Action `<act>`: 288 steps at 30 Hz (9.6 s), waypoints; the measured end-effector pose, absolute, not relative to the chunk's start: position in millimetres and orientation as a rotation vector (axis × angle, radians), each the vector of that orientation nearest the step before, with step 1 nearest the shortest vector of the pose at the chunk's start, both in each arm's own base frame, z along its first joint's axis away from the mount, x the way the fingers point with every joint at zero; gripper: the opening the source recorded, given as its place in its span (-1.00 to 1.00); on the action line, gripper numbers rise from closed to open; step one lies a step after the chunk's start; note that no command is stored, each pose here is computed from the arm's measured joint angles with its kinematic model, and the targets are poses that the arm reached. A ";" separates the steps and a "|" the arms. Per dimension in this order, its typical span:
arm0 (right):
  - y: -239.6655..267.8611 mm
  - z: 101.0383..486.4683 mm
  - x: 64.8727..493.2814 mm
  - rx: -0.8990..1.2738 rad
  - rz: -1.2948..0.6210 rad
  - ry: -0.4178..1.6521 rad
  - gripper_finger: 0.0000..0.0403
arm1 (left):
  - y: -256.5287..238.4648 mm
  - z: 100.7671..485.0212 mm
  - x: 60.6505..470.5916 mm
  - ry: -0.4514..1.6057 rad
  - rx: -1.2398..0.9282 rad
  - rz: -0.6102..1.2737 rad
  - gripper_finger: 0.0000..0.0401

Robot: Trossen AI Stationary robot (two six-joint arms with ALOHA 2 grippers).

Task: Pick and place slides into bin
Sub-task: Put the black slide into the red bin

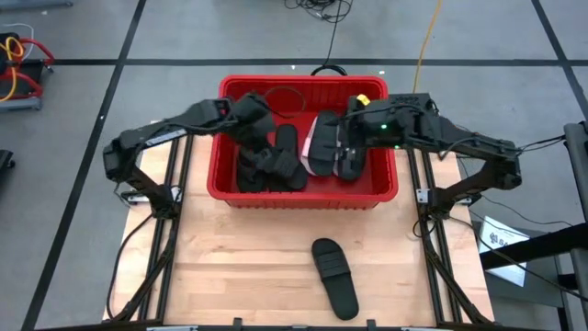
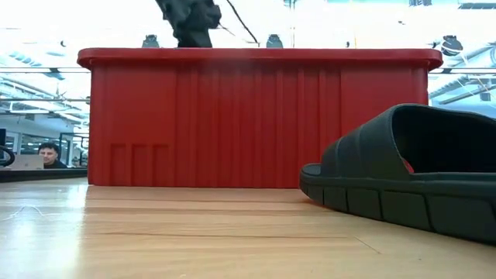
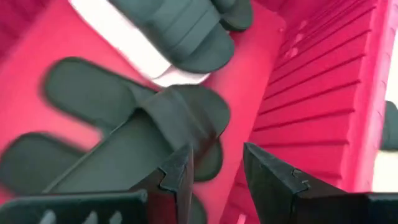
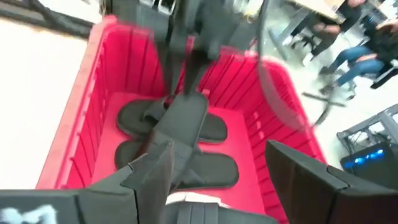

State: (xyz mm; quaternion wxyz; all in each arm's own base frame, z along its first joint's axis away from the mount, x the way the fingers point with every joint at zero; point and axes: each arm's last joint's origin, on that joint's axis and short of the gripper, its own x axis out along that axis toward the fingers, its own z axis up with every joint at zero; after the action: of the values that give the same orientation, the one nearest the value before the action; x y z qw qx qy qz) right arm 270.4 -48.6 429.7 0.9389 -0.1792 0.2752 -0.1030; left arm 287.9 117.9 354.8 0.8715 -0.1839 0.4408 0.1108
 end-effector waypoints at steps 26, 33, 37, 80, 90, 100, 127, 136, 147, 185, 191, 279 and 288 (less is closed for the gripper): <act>-46.8 434.2 259.2 -0.329 -0.220 0.562 0.20 | 172.3 246.5 331.2 1.045 -0.579 0.269 -0.33; -46.8 434.2 259.2 -0.329 -0.220 0.561 0.20 | 168.3 246.9 337.3 1.025 -0.493 0.228 -0.33; -46.8 434.2 259.2 -0.329 -0.221 0.562 0.20 | 163.9 245.8 342.2 1.016 -0.469 0.210 -0.33; -46.9 434.3 259.0 -0.316 -0.228 0.560 0.20 | 133.5 359.8 246.3 0.937 0.118 0.187 -0.99; -47.1 434.2 259.1 -0.315 -0.228 0.560 0.20 | 104.9 349.3 275.8 0.975 0.378 -0.069 -0.99; -47.1 434.0 259.2 -0.315 -0.229 0.561 0.20 | 95.7 299.9 317.3 1.125 0.490 -0.277 -0.99; -47.1 433.8 259.4 -0.290 -0.235 0.558 0.20 | 108.4 279.6 344.4 1.154 0.671 -0.117 -0.87; -47.1 433.8 259.4 -0.296 -0.233 0.559 0.20 | 110.1 281.6 347.3 1.134 0.725 -0.096 -0.48; -47.1 433.8 259.4 -0.297 -0.233 0.560 0.20 | 112.5 284.2 350.2 1.121 0.786 -0.049 -0.36; -49.9 401.9 276.2 -0.385 -0.213 0.542 0.20 | 235.1 248.4 295.4 1.000 -0.185 0.036 -0.36; -49.9 404.5 277.3 -0.394 -0.217 0.508 0.20 | 233.3 249.6 295.7 0.983 -0.174 -0.008 -0.36; -50.2 406.1 278.2 -0.447 -0.216 0.498 0.20 | 134.5 250.8 335.0 1.107 0.013 -0.271 -0.98; -50.3 406.1 278.2 -0.447 -0.217 0.498 0.20 | 139.3 250.4 334.0 1.127 0.100 -0.242 -0.94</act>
State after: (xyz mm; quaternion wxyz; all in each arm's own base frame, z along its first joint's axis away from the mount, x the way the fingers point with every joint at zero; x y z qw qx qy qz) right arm 278.2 -50.3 406.1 0.9387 -0.2190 0.2440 -0.1061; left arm 334.0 139.3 250.4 0.8373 0.0475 0.5326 -0.1146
